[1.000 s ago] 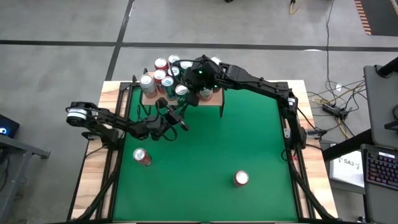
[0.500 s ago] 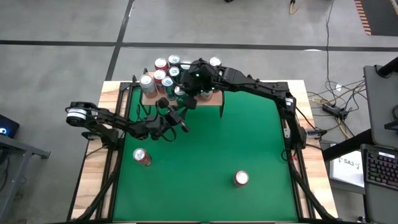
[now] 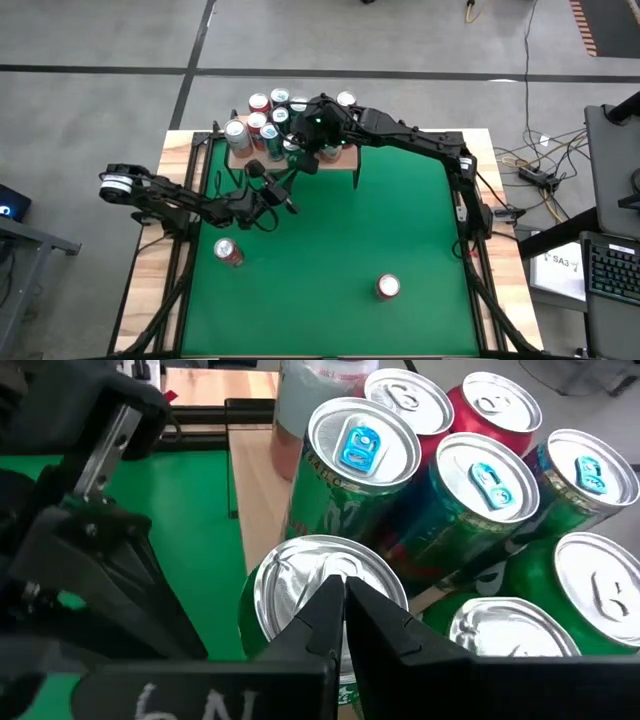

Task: Place canned beverage on shelf
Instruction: Put the orange can on the shelf

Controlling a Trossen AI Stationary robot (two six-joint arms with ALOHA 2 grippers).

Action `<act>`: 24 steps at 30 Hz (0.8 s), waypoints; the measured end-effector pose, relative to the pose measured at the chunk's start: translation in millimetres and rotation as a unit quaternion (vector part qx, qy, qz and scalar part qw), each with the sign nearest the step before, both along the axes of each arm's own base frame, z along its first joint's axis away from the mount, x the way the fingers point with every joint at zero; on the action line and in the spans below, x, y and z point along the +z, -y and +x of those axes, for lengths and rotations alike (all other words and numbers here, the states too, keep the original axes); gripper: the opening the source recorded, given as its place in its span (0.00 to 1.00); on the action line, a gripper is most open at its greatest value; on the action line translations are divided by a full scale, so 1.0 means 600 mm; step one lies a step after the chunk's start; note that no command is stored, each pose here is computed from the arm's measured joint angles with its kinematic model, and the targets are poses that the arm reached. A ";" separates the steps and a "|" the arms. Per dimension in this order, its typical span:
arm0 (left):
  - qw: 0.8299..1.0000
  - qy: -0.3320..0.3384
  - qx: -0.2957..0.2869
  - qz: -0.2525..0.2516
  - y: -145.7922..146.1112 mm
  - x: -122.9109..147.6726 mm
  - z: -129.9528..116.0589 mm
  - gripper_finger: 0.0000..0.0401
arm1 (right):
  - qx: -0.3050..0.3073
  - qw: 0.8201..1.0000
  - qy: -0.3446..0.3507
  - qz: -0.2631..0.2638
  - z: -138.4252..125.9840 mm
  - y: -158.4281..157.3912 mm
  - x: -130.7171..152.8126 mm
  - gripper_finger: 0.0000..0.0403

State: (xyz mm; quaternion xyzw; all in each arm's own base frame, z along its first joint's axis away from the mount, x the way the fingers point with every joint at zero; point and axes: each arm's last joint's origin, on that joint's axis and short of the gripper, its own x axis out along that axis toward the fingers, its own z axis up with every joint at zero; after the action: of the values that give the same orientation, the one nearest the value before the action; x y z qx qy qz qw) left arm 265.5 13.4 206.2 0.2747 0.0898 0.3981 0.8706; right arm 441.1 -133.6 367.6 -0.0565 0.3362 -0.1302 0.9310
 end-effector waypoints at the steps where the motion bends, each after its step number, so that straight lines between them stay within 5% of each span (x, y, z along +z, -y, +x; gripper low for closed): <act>1: 1.000 0.001 0.000 -0.003 0.000 -0.002 -0.004 0.10 | 0.002 1.000 -0.002 -0.002 0.000 0.000 0.000 0.02; 13: 0.999 0.011 -0.029 -0.017 -0.004 -0.009 -0.010 0.10 | -0.011 0.999 -0.008 -0.035 -0.010 0.003 0.014 0.02; 24: 0.999 0.015 -0.022 -0.020 -0.010 -0.009 -0.010 0.10 | -0.061 0.997 0.029 -0.030 -0.050 0.028 0.079 0.02</act>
State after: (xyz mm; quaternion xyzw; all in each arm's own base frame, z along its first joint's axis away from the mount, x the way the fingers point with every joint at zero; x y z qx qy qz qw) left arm 259.4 19.6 200.9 0.2531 0.0781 0.3811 0.8858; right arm 411.0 -150.4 415.1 -0.0600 0.3082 -0.1987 0.9284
